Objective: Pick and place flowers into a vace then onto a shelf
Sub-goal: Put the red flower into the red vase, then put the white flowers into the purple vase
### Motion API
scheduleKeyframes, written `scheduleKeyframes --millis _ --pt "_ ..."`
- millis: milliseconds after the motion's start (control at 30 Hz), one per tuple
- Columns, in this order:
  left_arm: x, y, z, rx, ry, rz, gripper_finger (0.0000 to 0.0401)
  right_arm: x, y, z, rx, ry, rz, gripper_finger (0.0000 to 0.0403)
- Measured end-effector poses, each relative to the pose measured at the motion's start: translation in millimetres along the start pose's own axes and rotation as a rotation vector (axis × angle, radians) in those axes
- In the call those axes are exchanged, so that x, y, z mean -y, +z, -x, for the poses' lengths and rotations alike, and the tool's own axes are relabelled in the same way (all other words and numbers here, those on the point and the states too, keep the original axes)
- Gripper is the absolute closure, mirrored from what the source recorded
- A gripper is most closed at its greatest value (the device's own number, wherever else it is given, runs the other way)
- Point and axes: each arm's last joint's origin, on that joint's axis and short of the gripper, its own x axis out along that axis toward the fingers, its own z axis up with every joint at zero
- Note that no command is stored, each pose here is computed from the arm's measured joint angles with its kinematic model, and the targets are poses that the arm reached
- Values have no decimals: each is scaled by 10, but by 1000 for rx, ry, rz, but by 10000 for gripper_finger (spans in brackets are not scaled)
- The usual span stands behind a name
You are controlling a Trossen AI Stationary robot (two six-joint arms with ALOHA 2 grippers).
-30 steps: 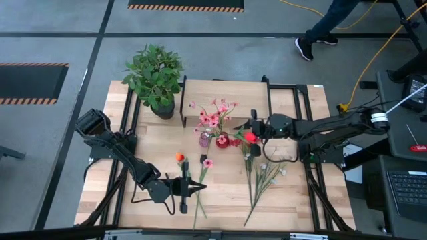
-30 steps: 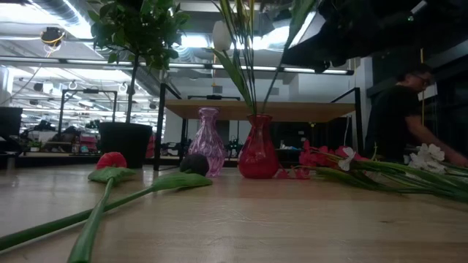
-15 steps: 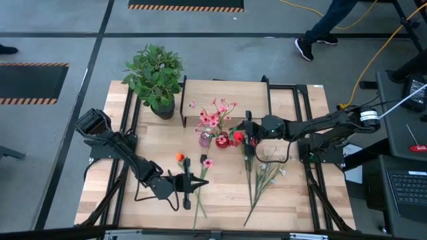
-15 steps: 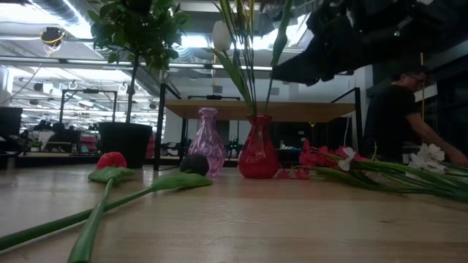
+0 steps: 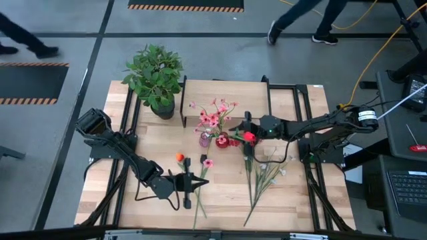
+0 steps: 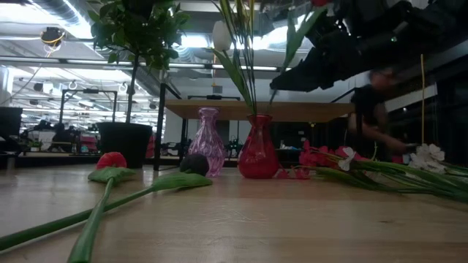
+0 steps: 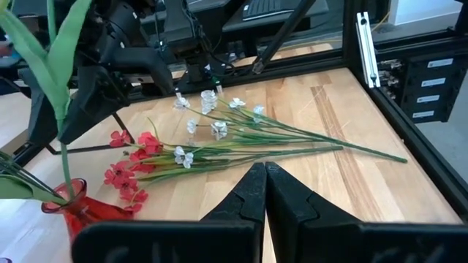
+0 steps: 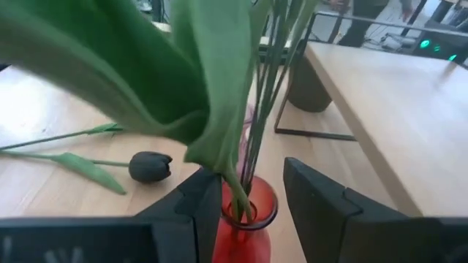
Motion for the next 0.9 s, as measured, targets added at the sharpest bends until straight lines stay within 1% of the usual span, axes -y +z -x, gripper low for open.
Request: scheduleKeyframes --millis 233,300,567,900 --pt "1 0 1 0 0 9 398 -7 -27 5 -30 14 10 253" --pt "1 0 1 0 0 10 398 -6 -23 23 -40 15 26 253" --pt "0 -8 1 -7 0 4 398 0 20 131 -70 20 24 253" --pt "0 -12 1 -10 0 1 399 -12 -69 143 -163 34 22 254"
